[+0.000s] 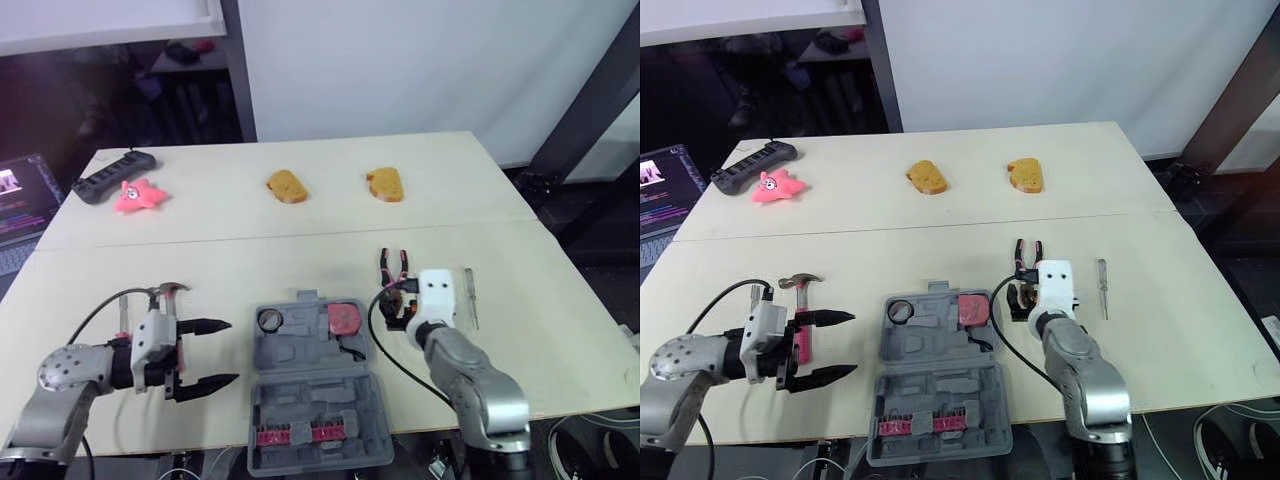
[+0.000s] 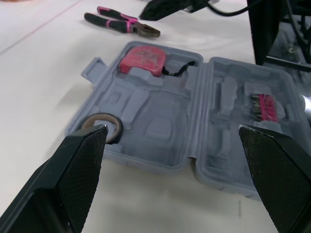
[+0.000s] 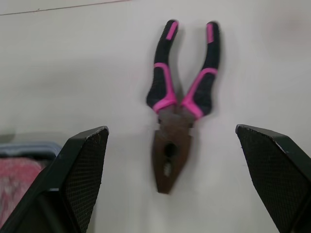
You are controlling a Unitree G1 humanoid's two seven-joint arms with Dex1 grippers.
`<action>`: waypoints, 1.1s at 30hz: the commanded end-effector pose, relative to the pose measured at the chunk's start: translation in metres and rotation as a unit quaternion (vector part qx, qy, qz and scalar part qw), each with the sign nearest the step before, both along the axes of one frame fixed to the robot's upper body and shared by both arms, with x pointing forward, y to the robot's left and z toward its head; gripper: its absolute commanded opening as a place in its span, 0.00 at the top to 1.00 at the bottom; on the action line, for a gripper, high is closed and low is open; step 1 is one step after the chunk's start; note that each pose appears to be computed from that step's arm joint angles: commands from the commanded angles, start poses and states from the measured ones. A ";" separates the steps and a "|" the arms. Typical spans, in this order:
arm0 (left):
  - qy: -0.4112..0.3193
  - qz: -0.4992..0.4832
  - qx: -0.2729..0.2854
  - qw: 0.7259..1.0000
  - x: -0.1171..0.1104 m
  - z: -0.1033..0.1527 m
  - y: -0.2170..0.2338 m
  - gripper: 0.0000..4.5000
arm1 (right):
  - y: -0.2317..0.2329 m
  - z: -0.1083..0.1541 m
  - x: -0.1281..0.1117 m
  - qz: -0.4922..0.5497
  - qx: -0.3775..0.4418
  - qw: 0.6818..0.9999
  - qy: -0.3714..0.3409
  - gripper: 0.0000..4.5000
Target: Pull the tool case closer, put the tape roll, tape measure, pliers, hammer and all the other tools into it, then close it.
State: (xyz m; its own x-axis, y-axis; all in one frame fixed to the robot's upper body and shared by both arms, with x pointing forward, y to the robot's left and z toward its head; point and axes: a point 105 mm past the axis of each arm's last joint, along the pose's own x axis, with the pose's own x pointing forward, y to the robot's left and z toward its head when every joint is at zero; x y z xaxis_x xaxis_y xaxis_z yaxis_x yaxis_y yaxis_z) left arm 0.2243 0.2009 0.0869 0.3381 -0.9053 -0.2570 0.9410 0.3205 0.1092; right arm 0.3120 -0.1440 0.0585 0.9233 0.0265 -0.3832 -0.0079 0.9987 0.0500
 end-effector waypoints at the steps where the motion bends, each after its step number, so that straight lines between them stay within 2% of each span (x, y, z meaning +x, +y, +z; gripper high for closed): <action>1: -0.016 -0.007 0.003 1.000 0.001 0.006 -0.001 0.00 | 0.001 0.000 0.013 -0.025 0.002 1.000 -0.012 0.01; 5: -0.016 -0.010 0.001 1.000 -0.002 0.003 0.001 0.00 | -0.006 -0.014 0.022 -0.063 0.003 0.998 0.011 0.01; 12: -0.013 -0.010 -0.003 1.000 -0.006 -0.003 0.002 0.00 | -0.001 -0.027 0.027 -0.062 0.019 0.997 0.031 0.01; 13: -0.012 -0.010 -0.003 1.000 -0.007 -0.003 0.002 0.00 | -0.002 -0.030 0.027 -0.068 0.022 0.997 0.036 0.14; 15: -0.013 -0.009 -0.003 1.000 -0.007 -0.004 0.003 0.00 | -0.003 -0.032 0.026 -0.073 0.025 0.996 0.042 0.29; 19: -0.012 -0.007 -0.001 1.000 -0.007 -0.006 0.005 0.00 | 0.000 -0.035 0.022 -0.067 0.029 0.996 0.046 0.73; 20: -0.012 -0.006 -0.001 1.000 -0.007 -0.006 0.005 0.00 | 0.000 -0.035 0.022 -0.066 0.029 0.996 0.047 0.78; 23: -0.012 -0.007 -0.001 1.000 -0.008 -0.007 0.005 0.00 | -0.002 -0.034 0.022 -0.066 0.027 0.997 0.042 0.78; 27: -0.012 -0.007 -0.001 1.000 -0.006 -0.008 0.003 0.00 | -0.013 -0.015 0.019 -0.037 -0.001 0.999 -0.006 0.78; 31: -0.014 -0.008 -0.003 1.000 -0.004 -0.007 0.001 0.00 | -0.023 0.008 -0.001 0.002 -0.018 0.999 -0.047 0.78; 33: -0.013 -0.011 -0.004 1.000 -0.004 -0.007 0.000 0.00 | -0.025 0.017 -0.023 0.044 -0.035 0.997 -0.061 0.78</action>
State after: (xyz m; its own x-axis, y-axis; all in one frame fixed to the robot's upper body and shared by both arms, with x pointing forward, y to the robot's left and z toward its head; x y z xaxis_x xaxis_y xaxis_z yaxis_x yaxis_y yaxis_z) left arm 0.2207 0.2030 0.0768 0.3314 -0.9092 -0.2520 0.9430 0.3107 0.1190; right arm 0.2942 -0.1784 0.0418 0.9224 0.0045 -0.3861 -0.0134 0.9997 -0.0203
